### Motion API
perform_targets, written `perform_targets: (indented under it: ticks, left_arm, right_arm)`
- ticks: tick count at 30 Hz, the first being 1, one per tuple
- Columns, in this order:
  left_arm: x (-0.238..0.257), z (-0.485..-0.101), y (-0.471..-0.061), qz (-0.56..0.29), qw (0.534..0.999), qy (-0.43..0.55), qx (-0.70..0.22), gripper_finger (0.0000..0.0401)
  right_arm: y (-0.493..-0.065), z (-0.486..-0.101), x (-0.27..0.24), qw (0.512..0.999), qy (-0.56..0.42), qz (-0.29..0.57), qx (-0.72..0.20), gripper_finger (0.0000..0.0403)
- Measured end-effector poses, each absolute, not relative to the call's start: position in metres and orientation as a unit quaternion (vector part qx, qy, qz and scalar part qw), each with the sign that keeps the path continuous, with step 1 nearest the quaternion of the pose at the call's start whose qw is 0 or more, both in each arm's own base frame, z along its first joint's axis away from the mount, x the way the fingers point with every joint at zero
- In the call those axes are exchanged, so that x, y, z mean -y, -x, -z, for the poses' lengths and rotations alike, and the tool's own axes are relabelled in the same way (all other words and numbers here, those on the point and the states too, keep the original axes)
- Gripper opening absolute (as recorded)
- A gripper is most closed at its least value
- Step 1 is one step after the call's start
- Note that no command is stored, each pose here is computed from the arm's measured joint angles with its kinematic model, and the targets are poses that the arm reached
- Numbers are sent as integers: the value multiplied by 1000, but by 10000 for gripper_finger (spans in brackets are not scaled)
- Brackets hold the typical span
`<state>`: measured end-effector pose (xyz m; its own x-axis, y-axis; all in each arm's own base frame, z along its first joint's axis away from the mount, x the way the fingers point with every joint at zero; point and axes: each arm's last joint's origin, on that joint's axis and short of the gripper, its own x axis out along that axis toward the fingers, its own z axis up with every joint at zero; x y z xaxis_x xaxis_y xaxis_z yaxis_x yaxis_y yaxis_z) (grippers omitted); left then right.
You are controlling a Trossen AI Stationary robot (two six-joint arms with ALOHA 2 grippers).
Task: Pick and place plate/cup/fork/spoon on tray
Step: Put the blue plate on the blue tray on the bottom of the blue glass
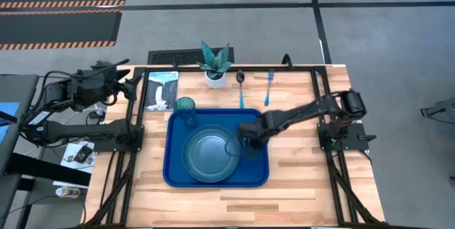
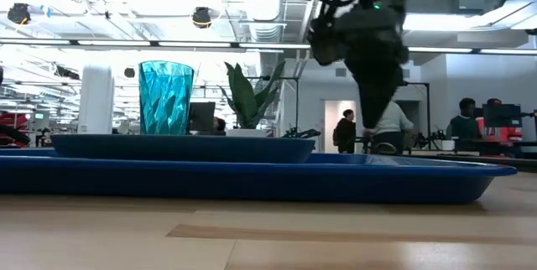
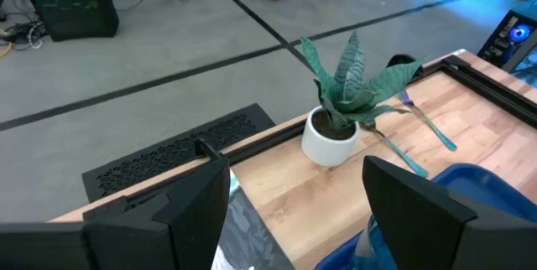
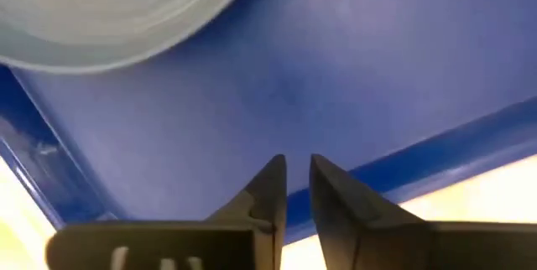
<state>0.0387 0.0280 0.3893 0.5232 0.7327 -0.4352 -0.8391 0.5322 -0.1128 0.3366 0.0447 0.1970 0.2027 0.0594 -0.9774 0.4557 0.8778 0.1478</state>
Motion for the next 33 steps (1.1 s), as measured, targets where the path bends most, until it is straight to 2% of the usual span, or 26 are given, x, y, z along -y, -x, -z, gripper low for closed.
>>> perform_targets:
  ticks: [6,8,13,18,33]
  left_arm:
    - [-28,-390,-39,-458,859,157,-168,261]
    - [-28,-390,-39,-458,858,159,-167,261]
    - [-28,-390,-39,-458,858,160,-166,261]
    - [-28,-390,-39,-460,858,159,-167,261]
    - [-28,-389,-38,-462,856,158,-169,261]
  right_arm:
    - [-346,-188,-57,791,-233,109,-556,14]
    - [-348,-188,-54,796,-237,109,-546,7]
    - [-353,-169,-49,778,-239,128,-567,23]
    - [-366,-143,-56,773,-247,114,-573,13]
    - [-394,-161,-40,819,-255,90,-506,11]
